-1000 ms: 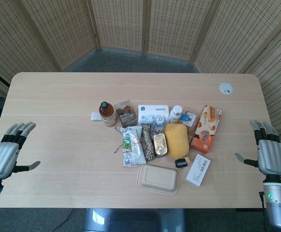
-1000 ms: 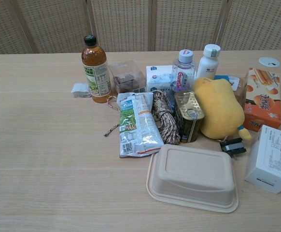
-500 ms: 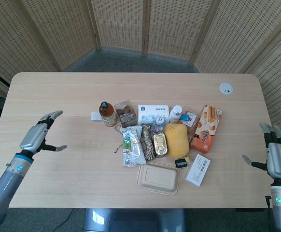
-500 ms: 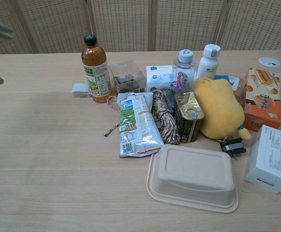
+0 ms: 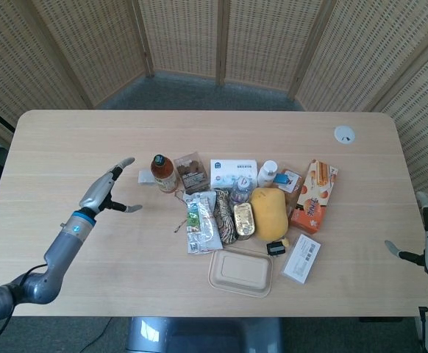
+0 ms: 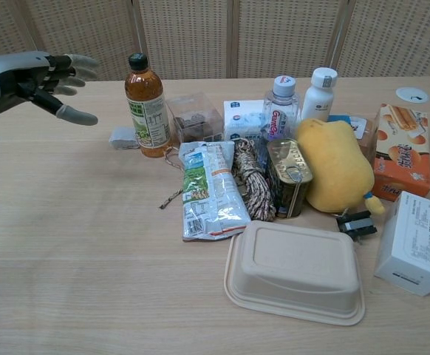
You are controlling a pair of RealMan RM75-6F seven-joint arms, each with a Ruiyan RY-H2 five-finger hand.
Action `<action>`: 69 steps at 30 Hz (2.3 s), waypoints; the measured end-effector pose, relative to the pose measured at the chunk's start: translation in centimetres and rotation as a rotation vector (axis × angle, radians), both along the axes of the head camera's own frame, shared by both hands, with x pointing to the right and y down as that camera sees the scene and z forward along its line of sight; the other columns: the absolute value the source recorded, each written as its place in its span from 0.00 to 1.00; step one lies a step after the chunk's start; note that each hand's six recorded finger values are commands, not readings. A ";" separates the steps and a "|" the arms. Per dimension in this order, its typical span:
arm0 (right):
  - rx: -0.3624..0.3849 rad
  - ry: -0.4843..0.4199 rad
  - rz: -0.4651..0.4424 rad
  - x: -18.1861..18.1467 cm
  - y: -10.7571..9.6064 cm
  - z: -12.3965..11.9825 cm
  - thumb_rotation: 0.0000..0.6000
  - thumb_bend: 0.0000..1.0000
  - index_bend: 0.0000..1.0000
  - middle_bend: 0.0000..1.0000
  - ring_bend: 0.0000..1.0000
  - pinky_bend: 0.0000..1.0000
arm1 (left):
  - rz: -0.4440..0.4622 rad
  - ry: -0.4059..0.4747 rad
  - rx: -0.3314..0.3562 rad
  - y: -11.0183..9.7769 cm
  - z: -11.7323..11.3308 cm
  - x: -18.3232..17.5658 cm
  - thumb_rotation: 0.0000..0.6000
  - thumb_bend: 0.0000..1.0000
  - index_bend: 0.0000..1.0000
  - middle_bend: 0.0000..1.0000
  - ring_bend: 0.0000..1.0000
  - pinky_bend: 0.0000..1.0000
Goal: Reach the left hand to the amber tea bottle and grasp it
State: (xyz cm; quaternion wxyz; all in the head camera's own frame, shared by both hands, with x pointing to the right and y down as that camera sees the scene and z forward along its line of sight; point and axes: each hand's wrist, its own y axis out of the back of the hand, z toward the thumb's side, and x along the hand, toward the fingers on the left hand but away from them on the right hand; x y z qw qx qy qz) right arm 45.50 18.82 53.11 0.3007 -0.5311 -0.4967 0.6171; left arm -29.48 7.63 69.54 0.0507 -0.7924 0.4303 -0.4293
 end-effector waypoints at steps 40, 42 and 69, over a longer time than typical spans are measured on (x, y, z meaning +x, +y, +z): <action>0.012 0.022 0.079 1.9 0.8 -2.5 0.89 0.00 0.00 0.00 0.00 0.00 | -0.284 0.193 0.125 -3.7 5.1 5.9 1.00 0.32 0.55 0.65 0.73 0.31; 0.008 0.014 0.073 1.7 0.7 -2.2 0.90 0.00 0.00 0.00 0.00 0.00 | -0.281 0.212 0.140 -4.0 4.1 5.8 1.00 0.32 0.55 0.65 0.73 0.31; -0.010 -0.058 0.059 0.9 1.0 0.1 0.90 0.00 0.00 0.00 0.00 0.00 | -0.268 0.427 0.471 -8.7 -18.6 2.4 1.00 0.29 0.53 0.65 0.73 0.31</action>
